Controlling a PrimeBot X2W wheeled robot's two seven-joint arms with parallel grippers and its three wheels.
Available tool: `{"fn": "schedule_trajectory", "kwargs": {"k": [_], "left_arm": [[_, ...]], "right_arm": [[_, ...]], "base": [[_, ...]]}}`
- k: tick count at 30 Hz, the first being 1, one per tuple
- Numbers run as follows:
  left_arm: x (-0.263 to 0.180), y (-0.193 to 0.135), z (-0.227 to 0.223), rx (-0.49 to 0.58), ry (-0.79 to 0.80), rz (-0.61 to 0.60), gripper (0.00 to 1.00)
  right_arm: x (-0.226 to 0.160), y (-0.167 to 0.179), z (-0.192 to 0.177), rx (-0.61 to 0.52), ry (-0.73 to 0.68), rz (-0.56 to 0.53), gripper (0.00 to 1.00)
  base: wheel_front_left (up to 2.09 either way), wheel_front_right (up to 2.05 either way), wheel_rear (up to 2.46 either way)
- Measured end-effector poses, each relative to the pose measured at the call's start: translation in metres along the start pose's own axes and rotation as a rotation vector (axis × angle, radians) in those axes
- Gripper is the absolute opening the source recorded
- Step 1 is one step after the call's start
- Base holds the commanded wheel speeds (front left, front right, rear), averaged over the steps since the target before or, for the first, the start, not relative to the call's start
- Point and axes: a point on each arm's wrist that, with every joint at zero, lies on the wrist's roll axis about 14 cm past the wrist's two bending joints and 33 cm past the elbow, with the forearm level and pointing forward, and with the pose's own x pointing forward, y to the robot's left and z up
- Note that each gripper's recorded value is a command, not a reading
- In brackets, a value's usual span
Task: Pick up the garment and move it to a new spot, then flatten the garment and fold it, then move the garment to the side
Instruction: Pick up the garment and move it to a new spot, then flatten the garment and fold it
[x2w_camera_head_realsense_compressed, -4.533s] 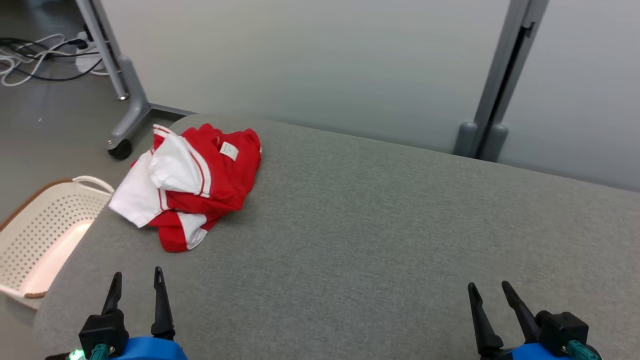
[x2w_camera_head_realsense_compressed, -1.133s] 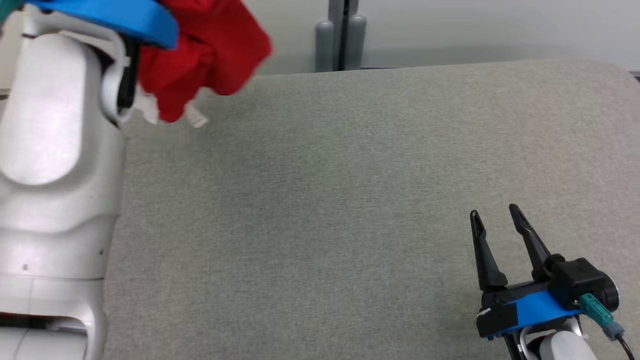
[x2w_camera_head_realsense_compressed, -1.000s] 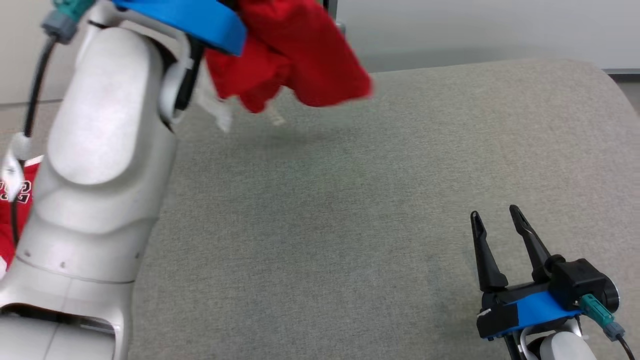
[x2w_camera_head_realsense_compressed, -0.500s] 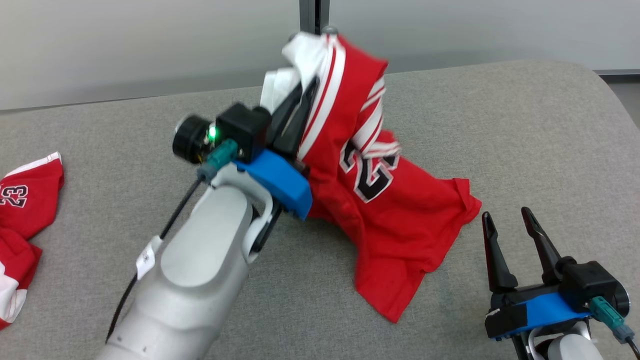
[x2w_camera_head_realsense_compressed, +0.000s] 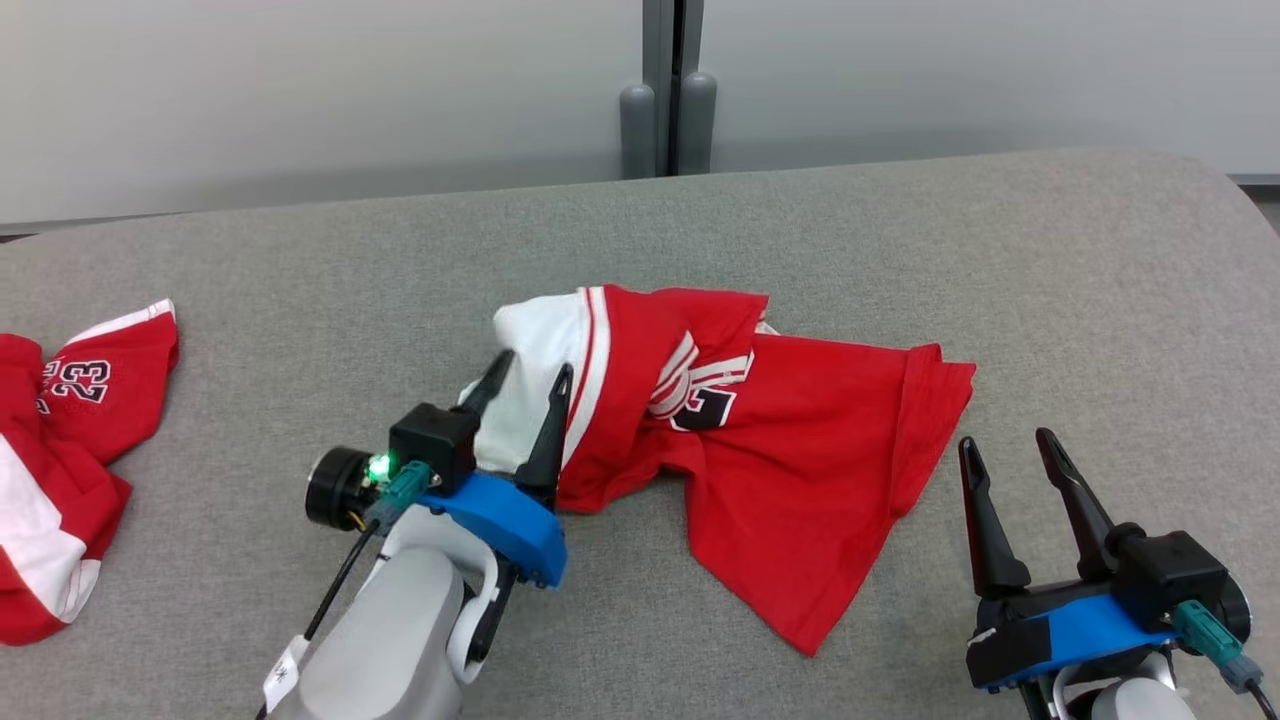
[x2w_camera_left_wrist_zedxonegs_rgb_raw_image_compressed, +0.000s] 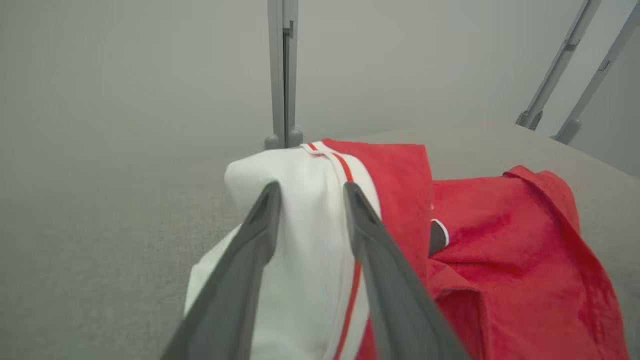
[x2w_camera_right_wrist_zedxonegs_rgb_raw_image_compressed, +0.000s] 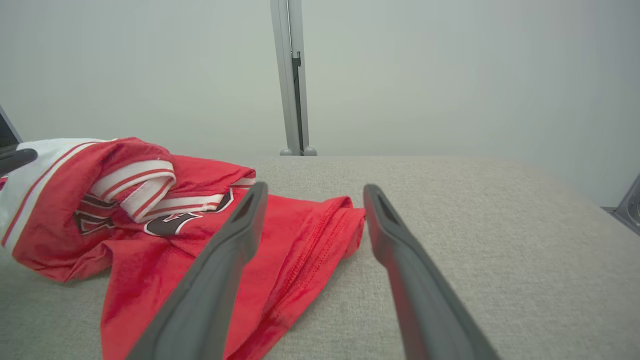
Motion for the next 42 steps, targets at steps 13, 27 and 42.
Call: {"fn": "schedule_trajectory", "kwargs": {"k": [13, 27, 42], "left_arm": [[-0.082, 0.08, 0.065, 0.086, -0.246, 0.304, 1.0], [-0.175, 0.126, 0.04, 0.096, -0.217, 0.538, 1.0], [-0.184, 0.11, -0.012, 0.091, -0.061, 0.521, 1.0]], "right_arm": [[-0.007, 0.017, 0.008, 0.014, -0.021, 0.047, 1.0], [-0.015, 0.036, 0.007, 0.017, -0.018, 0.1, 1.0], [-0.034, 0.032, -0.013, 0.024, 0.049, 0.087, 1.0]], "base": [[0.0, 0.0, 0.0], [0.0, 0.0, 0.0], [0.0, 0.0, 0.0]]}}
